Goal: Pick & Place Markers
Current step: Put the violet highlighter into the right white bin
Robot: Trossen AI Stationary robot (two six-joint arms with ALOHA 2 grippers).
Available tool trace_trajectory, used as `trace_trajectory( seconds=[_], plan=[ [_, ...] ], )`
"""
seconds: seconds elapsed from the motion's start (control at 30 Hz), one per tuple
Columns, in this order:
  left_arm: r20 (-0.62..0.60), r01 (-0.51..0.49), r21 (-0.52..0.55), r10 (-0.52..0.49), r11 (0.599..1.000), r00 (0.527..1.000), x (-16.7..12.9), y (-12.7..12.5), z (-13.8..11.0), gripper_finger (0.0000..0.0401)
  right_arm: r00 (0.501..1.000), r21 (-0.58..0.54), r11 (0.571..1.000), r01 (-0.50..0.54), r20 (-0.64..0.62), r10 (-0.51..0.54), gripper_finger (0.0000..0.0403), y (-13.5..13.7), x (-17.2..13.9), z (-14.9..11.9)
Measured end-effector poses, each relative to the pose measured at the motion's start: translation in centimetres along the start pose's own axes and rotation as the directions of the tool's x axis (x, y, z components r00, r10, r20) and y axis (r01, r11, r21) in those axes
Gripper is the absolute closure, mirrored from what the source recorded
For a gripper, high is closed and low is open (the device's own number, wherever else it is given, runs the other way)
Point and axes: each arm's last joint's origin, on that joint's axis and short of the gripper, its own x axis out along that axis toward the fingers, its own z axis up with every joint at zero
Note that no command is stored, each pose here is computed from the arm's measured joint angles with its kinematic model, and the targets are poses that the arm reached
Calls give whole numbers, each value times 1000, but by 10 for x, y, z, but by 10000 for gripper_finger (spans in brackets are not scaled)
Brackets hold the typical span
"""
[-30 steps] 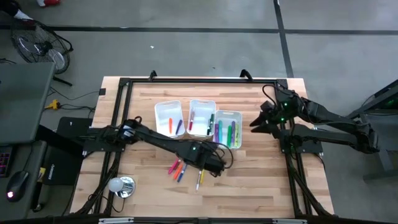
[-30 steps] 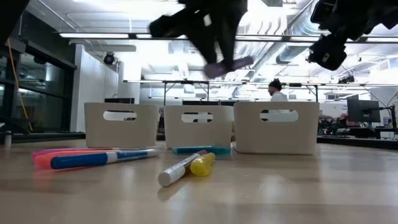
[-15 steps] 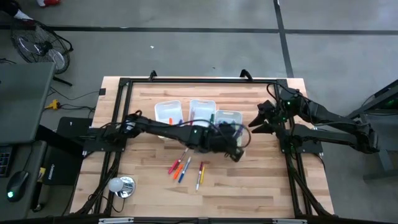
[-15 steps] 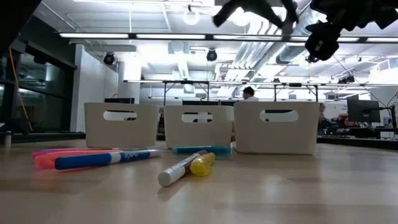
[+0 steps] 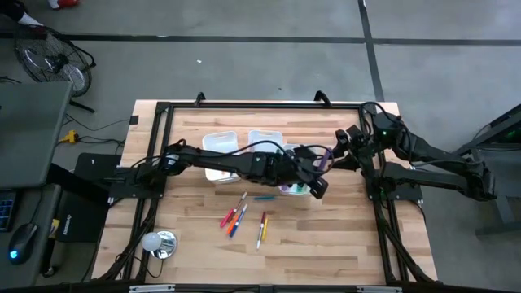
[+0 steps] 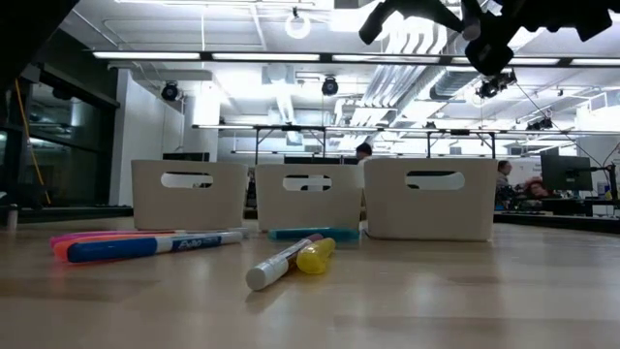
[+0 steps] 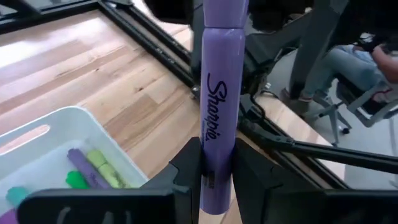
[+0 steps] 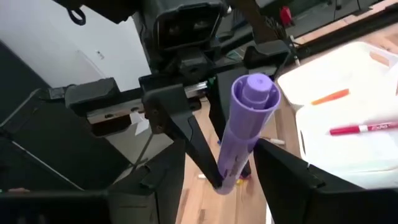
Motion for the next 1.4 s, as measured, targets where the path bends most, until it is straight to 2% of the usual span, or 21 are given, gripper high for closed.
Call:
trace_trajectory(
  seconds=[0.13,0.37,0.5,0.7,0.93,1.0,1.2,1.4],
  plan=[
    [12,41,20,-41,999,999,1,-1,4,341,1000,-21,1000,12,28,-12,222,0,1,3],
    [33,69,47,-71,996,997,1,-4,7,341,999,-31,999,-31,13,32,227,-3,14,5],
    [29,69,55,-71,996,997,1,-3,7,341,999,-36,999,-41,-9,41,263,-5,20,4],
    [22,69,54,-70,996,997,1,-3,6,343,999,-57,997,-43,-16,42,352,-6,22,4],
    [17,74,57,-75,996,997,1,-3,6,344,999,-68,997,-46,-16,45,353,-6,21,4],
    [16,74,59,-75,996,997,1,-3,6,326,999,-66,997,-42,-15,41,353,-6,21,4],
    [-28,67,80,-65,994,997,1,-1,3,233,1000,-50,999,14,-13,-15,353,-9,21,2],
    [-109,2,117,11,993,994,0,6,-6,205,997,-18,998,67,-36,-68,353,-12,21,-2]
  ],
)
